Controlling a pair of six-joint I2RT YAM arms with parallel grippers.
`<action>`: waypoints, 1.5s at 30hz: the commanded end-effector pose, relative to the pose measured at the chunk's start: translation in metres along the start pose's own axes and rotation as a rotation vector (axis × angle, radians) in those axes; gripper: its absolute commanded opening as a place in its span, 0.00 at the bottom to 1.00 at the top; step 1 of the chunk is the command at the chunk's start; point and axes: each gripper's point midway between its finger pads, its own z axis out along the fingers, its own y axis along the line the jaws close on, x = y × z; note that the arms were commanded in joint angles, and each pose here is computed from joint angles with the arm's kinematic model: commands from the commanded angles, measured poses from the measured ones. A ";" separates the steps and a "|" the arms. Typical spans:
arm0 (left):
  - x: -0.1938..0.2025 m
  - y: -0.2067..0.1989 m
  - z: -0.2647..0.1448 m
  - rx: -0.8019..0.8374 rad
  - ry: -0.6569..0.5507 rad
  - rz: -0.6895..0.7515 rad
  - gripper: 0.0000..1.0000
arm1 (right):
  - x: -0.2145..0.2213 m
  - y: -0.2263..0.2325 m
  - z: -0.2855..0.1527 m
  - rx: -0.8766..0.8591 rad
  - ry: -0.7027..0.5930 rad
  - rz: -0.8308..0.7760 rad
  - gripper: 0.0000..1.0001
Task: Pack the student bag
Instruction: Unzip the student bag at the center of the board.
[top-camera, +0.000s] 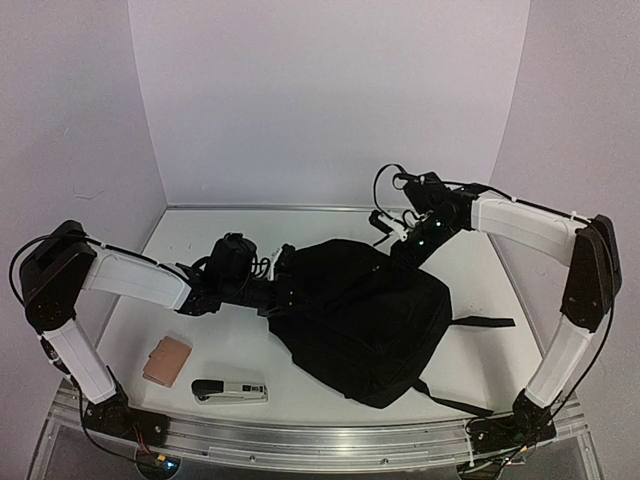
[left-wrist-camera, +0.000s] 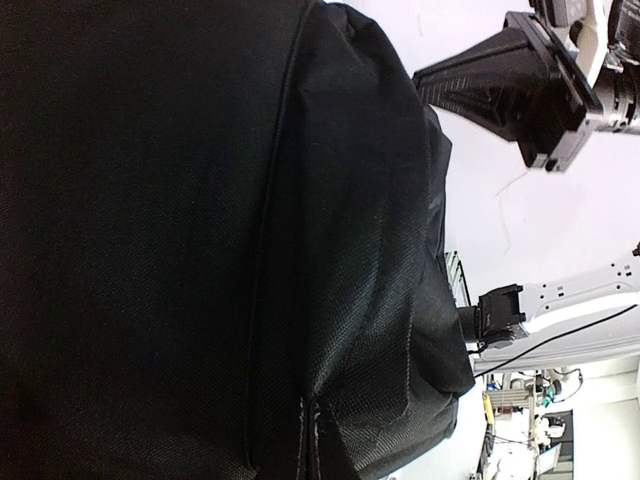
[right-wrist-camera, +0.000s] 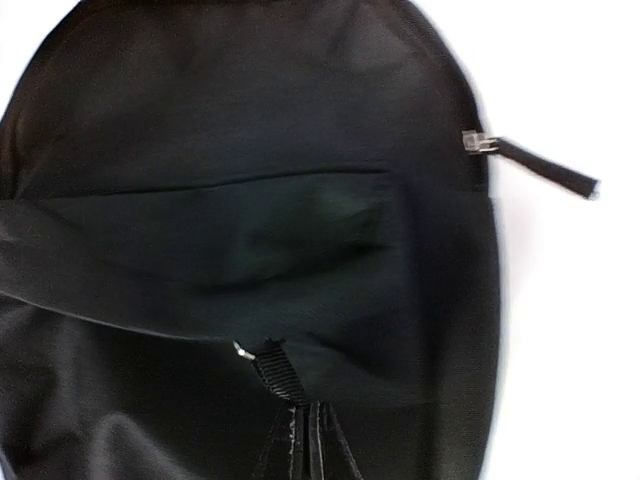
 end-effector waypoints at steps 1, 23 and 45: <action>-0.007 0.021 -0.015 -0.082 -0.034 -0.025 0.00 | 0.003 -0.058 -0.013 0.149 0.032 0.048 0.00; -0.009 0.011 -0.008 -0.046 -0.036 -0.008 0.00 | -0.027 -0.163 0.023 0.341 0.051 0.135 0.00; -0.019 -0.038 0.021 0.009 -0.044 0.103 0.00 | -0.075 -0.113 0.041 0.252 -0.050 0.161 0.00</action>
